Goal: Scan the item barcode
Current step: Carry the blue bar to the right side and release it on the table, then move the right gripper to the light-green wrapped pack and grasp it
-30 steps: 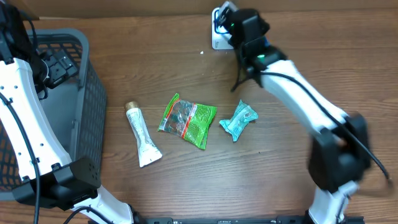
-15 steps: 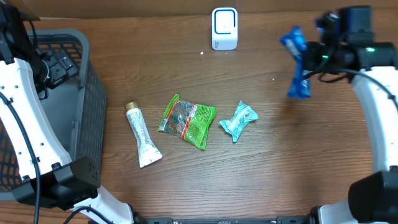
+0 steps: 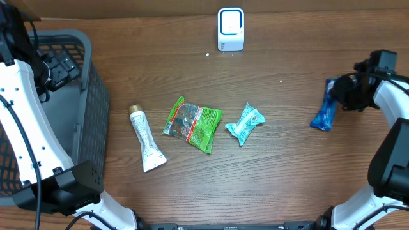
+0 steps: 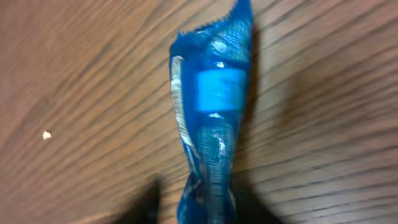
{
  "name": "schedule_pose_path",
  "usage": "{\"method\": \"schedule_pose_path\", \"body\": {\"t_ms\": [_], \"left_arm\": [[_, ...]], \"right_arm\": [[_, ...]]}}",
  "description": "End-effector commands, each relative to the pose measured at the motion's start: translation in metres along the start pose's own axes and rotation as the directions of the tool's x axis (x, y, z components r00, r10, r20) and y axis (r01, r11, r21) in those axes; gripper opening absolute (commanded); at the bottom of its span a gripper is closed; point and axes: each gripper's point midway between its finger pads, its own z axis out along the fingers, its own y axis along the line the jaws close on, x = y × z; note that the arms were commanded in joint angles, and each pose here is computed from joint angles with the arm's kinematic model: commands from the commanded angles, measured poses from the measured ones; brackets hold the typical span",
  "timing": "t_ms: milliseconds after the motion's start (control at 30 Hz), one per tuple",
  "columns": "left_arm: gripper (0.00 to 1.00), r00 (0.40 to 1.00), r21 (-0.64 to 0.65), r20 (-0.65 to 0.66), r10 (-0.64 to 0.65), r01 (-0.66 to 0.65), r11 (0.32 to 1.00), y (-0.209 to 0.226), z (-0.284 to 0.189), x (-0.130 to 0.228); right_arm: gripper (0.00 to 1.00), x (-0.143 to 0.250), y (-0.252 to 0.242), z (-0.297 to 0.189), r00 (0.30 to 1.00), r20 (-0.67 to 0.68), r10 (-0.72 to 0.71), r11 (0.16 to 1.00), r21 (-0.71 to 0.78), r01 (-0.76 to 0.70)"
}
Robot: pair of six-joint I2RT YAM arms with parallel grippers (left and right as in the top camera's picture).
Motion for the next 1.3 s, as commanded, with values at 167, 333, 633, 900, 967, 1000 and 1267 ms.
{"method": "schedule_pose_path", "body": {"t_ms": [167, 333, 633, 900, 967, 1000, 1267], "left_arm": [[1.00, 1.000, 0.003, 0.000, 0.022, -0.022, 1.000, -0.001, -0.001, 0.001], [1.00, 1.000, 0.003, 0.000, 0.022, -0.022, 1.000, -0.001, -0.001, 0.001], [1.00, 1.000, 0.003, 0.000, 0.022, -0.022, 1.000, -0.001, -0.001, 0.001], [1.00, 1.000, 0.003, 0.000, 0.022, -0.022, 1.000, -0.001, -0.001, 0.001], [1.00, 1.000, 0.003, 0.000, 0.022, -0.022, 1.000, -0.001, -0.001, 0.001], [0.99, 1.000, 0.003, 0.000, 0.022, -0.022, 1.000, -0.001, -0.001, 0.001], [1.00, 1.000, 0.003, 0.000, 0.022, -0.022, 1.000, -0.001, -0.001, 0.001]], "right_arm": [[1.00, 0.030, 0.111, -0.060, 0.979, -0.183, -0.091, 0.805, -0.593, -0.036], [0.87, 0.111, 0.174, -0.035, 0.908, -0.329, -0.259, 0.832, -0.553, 0.037], [0.67, 0.188, 0.225, -0.013, 0.857, -0.410, -0.312, 0.901, -0.413, 0.130], [0.57, 0.261, 0.236, 0.014, 0.826, -0.450, -0.340, 0.930, -0.292, 0.224], [0.57, 0.265, 0.231, 0.018, 0.823, -0.452, -0.343, 0.933, -0.263, 0.245], [0.57, 0.265, 0.225, 0.020, 0.825, -0.453, -0.338, 0.938, -0.234, 0.256], [0.58, 0.221, 0.170, 0.025, 0.730, -0.379, -0.569, 0.817, -0.154, 0.556]]}}
